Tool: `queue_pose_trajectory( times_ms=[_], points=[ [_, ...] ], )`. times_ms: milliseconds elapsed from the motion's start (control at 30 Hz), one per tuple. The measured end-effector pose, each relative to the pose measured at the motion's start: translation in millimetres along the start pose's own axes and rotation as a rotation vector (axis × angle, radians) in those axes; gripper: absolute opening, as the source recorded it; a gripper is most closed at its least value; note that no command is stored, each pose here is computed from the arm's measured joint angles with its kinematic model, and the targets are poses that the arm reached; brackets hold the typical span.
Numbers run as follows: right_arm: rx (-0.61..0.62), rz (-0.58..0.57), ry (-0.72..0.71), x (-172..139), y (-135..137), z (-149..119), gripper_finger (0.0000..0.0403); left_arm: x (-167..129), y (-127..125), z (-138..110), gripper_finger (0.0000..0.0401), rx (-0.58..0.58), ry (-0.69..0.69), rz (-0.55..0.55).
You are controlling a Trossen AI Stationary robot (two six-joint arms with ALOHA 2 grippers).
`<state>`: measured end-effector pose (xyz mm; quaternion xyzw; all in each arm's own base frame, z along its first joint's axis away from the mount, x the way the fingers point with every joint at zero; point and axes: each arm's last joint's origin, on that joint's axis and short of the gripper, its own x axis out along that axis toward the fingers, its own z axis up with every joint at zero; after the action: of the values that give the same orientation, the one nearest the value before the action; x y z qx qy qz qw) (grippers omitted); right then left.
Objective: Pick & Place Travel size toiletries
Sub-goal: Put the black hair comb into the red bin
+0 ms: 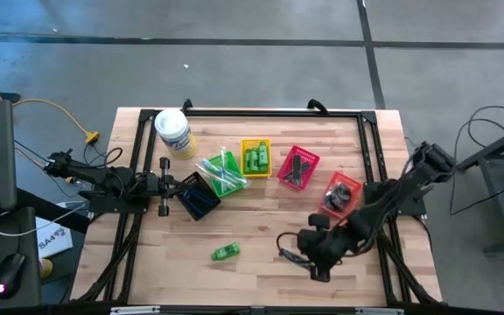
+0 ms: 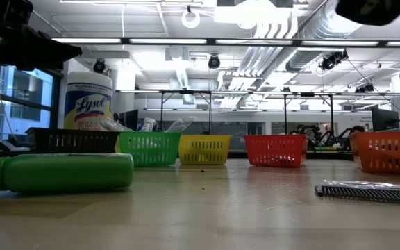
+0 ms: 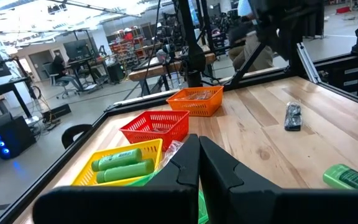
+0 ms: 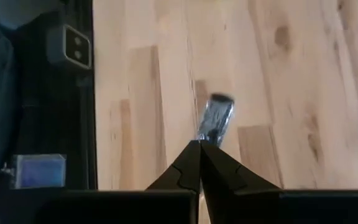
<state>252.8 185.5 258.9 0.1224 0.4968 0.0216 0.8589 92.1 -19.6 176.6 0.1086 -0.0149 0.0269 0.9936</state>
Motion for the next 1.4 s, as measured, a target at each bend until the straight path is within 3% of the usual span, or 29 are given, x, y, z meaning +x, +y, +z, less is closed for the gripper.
queue_pose_trajectory(
  times_ms=[500, 633, 800, 967, 1100, 1400],
  points=[
    [0.043, -0.026, 0.101, 54, 10, -9, 0.0005, 0, 0, 0, 0.0, 0.0, 0.001, 0.0],
    [0.049, -0.019, 0.13, 66, 10, -11, 0.004, 0, 0, 0, 0.0, 0.0, 0.001, 0.0],
    [-0.025, -0.005, 0.146, 70, 12, -12, 0.0131, 0, 0, 0, 0.0, 0.009, 0.002, 0.0],
    [-0.008, -0.034, 0.115, 70, 11, -12, 0.0201, 0, 0, 0, 0.0, 0.01, 0.004, 0.001],
    [-0.013, -0.063, 0.136, 81, 10, -15, 0.0214, 0, 0, -1, 0.0, 0.01, 0.006, 0.001],
    [0.002, -0.095, 0.16, 96, 9, -20, 0.0201, 0, 0, -1, 0.0, 0.027, 0.007, 0.001]
  ],
)
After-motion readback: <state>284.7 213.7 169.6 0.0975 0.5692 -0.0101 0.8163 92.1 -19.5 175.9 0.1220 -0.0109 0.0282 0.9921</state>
